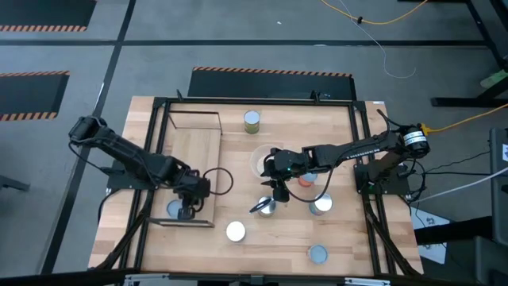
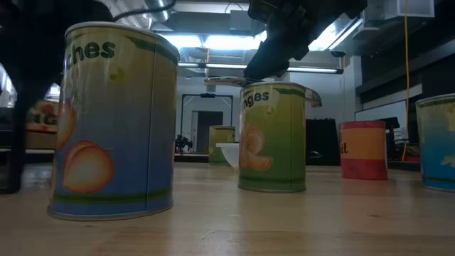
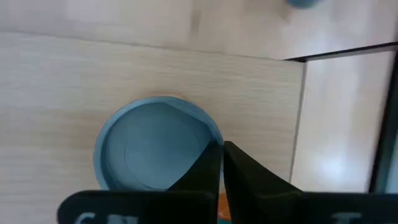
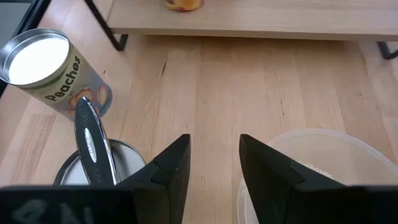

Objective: Pick and place cans onto a shelf
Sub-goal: Put the canned apple on the shelf

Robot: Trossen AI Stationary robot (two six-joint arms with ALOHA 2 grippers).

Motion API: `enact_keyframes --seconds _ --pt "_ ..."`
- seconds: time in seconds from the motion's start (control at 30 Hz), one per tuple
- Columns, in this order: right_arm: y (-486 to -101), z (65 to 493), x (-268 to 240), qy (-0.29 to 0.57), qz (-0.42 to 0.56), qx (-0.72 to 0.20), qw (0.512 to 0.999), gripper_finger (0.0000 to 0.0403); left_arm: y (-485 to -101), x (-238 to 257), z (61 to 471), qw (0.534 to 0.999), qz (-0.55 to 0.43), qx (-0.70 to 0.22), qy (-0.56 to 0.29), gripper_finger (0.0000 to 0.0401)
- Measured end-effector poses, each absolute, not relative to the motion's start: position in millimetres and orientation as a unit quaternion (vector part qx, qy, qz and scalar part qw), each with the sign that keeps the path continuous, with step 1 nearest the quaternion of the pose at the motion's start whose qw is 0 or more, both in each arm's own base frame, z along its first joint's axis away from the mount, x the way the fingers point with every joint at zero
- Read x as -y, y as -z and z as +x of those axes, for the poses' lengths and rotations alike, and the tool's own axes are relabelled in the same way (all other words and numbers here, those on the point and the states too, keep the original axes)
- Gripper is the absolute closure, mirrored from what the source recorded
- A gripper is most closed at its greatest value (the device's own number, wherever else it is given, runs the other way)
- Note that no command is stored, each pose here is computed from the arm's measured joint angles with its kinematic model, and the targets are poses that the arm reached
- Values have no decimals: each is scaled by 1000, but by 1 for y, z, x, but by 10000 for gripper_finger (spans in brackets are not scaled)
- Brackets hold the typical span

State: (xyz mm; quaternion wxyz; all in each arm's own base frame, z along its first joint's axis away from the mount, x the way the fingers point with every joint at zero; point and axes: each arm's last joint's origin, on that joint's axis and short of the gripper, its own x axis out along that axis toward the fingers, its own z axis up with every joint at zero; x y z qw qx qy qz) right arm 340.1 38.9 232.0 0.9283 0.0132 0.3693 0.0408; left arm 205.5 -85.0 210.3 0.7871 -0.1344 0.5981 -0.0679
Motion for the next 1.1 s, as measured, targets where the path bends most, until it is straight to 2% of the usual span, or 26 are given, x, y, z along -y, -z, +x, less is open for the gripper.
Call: enact_keyframes --seconds 0.17,0.7,1.1 --pt "-232 340 -39 -41 14 -369 928 260 -211 91 205 791 -130 -592 82 395" --pt "-232 340 -39 -41 14 -369 928 260 -211 91 205 792 -129 -591 81 333" --pt "-232 340 -39 -41 13 -369 928 260 -224 85 200 814 -132 -561 75 333"
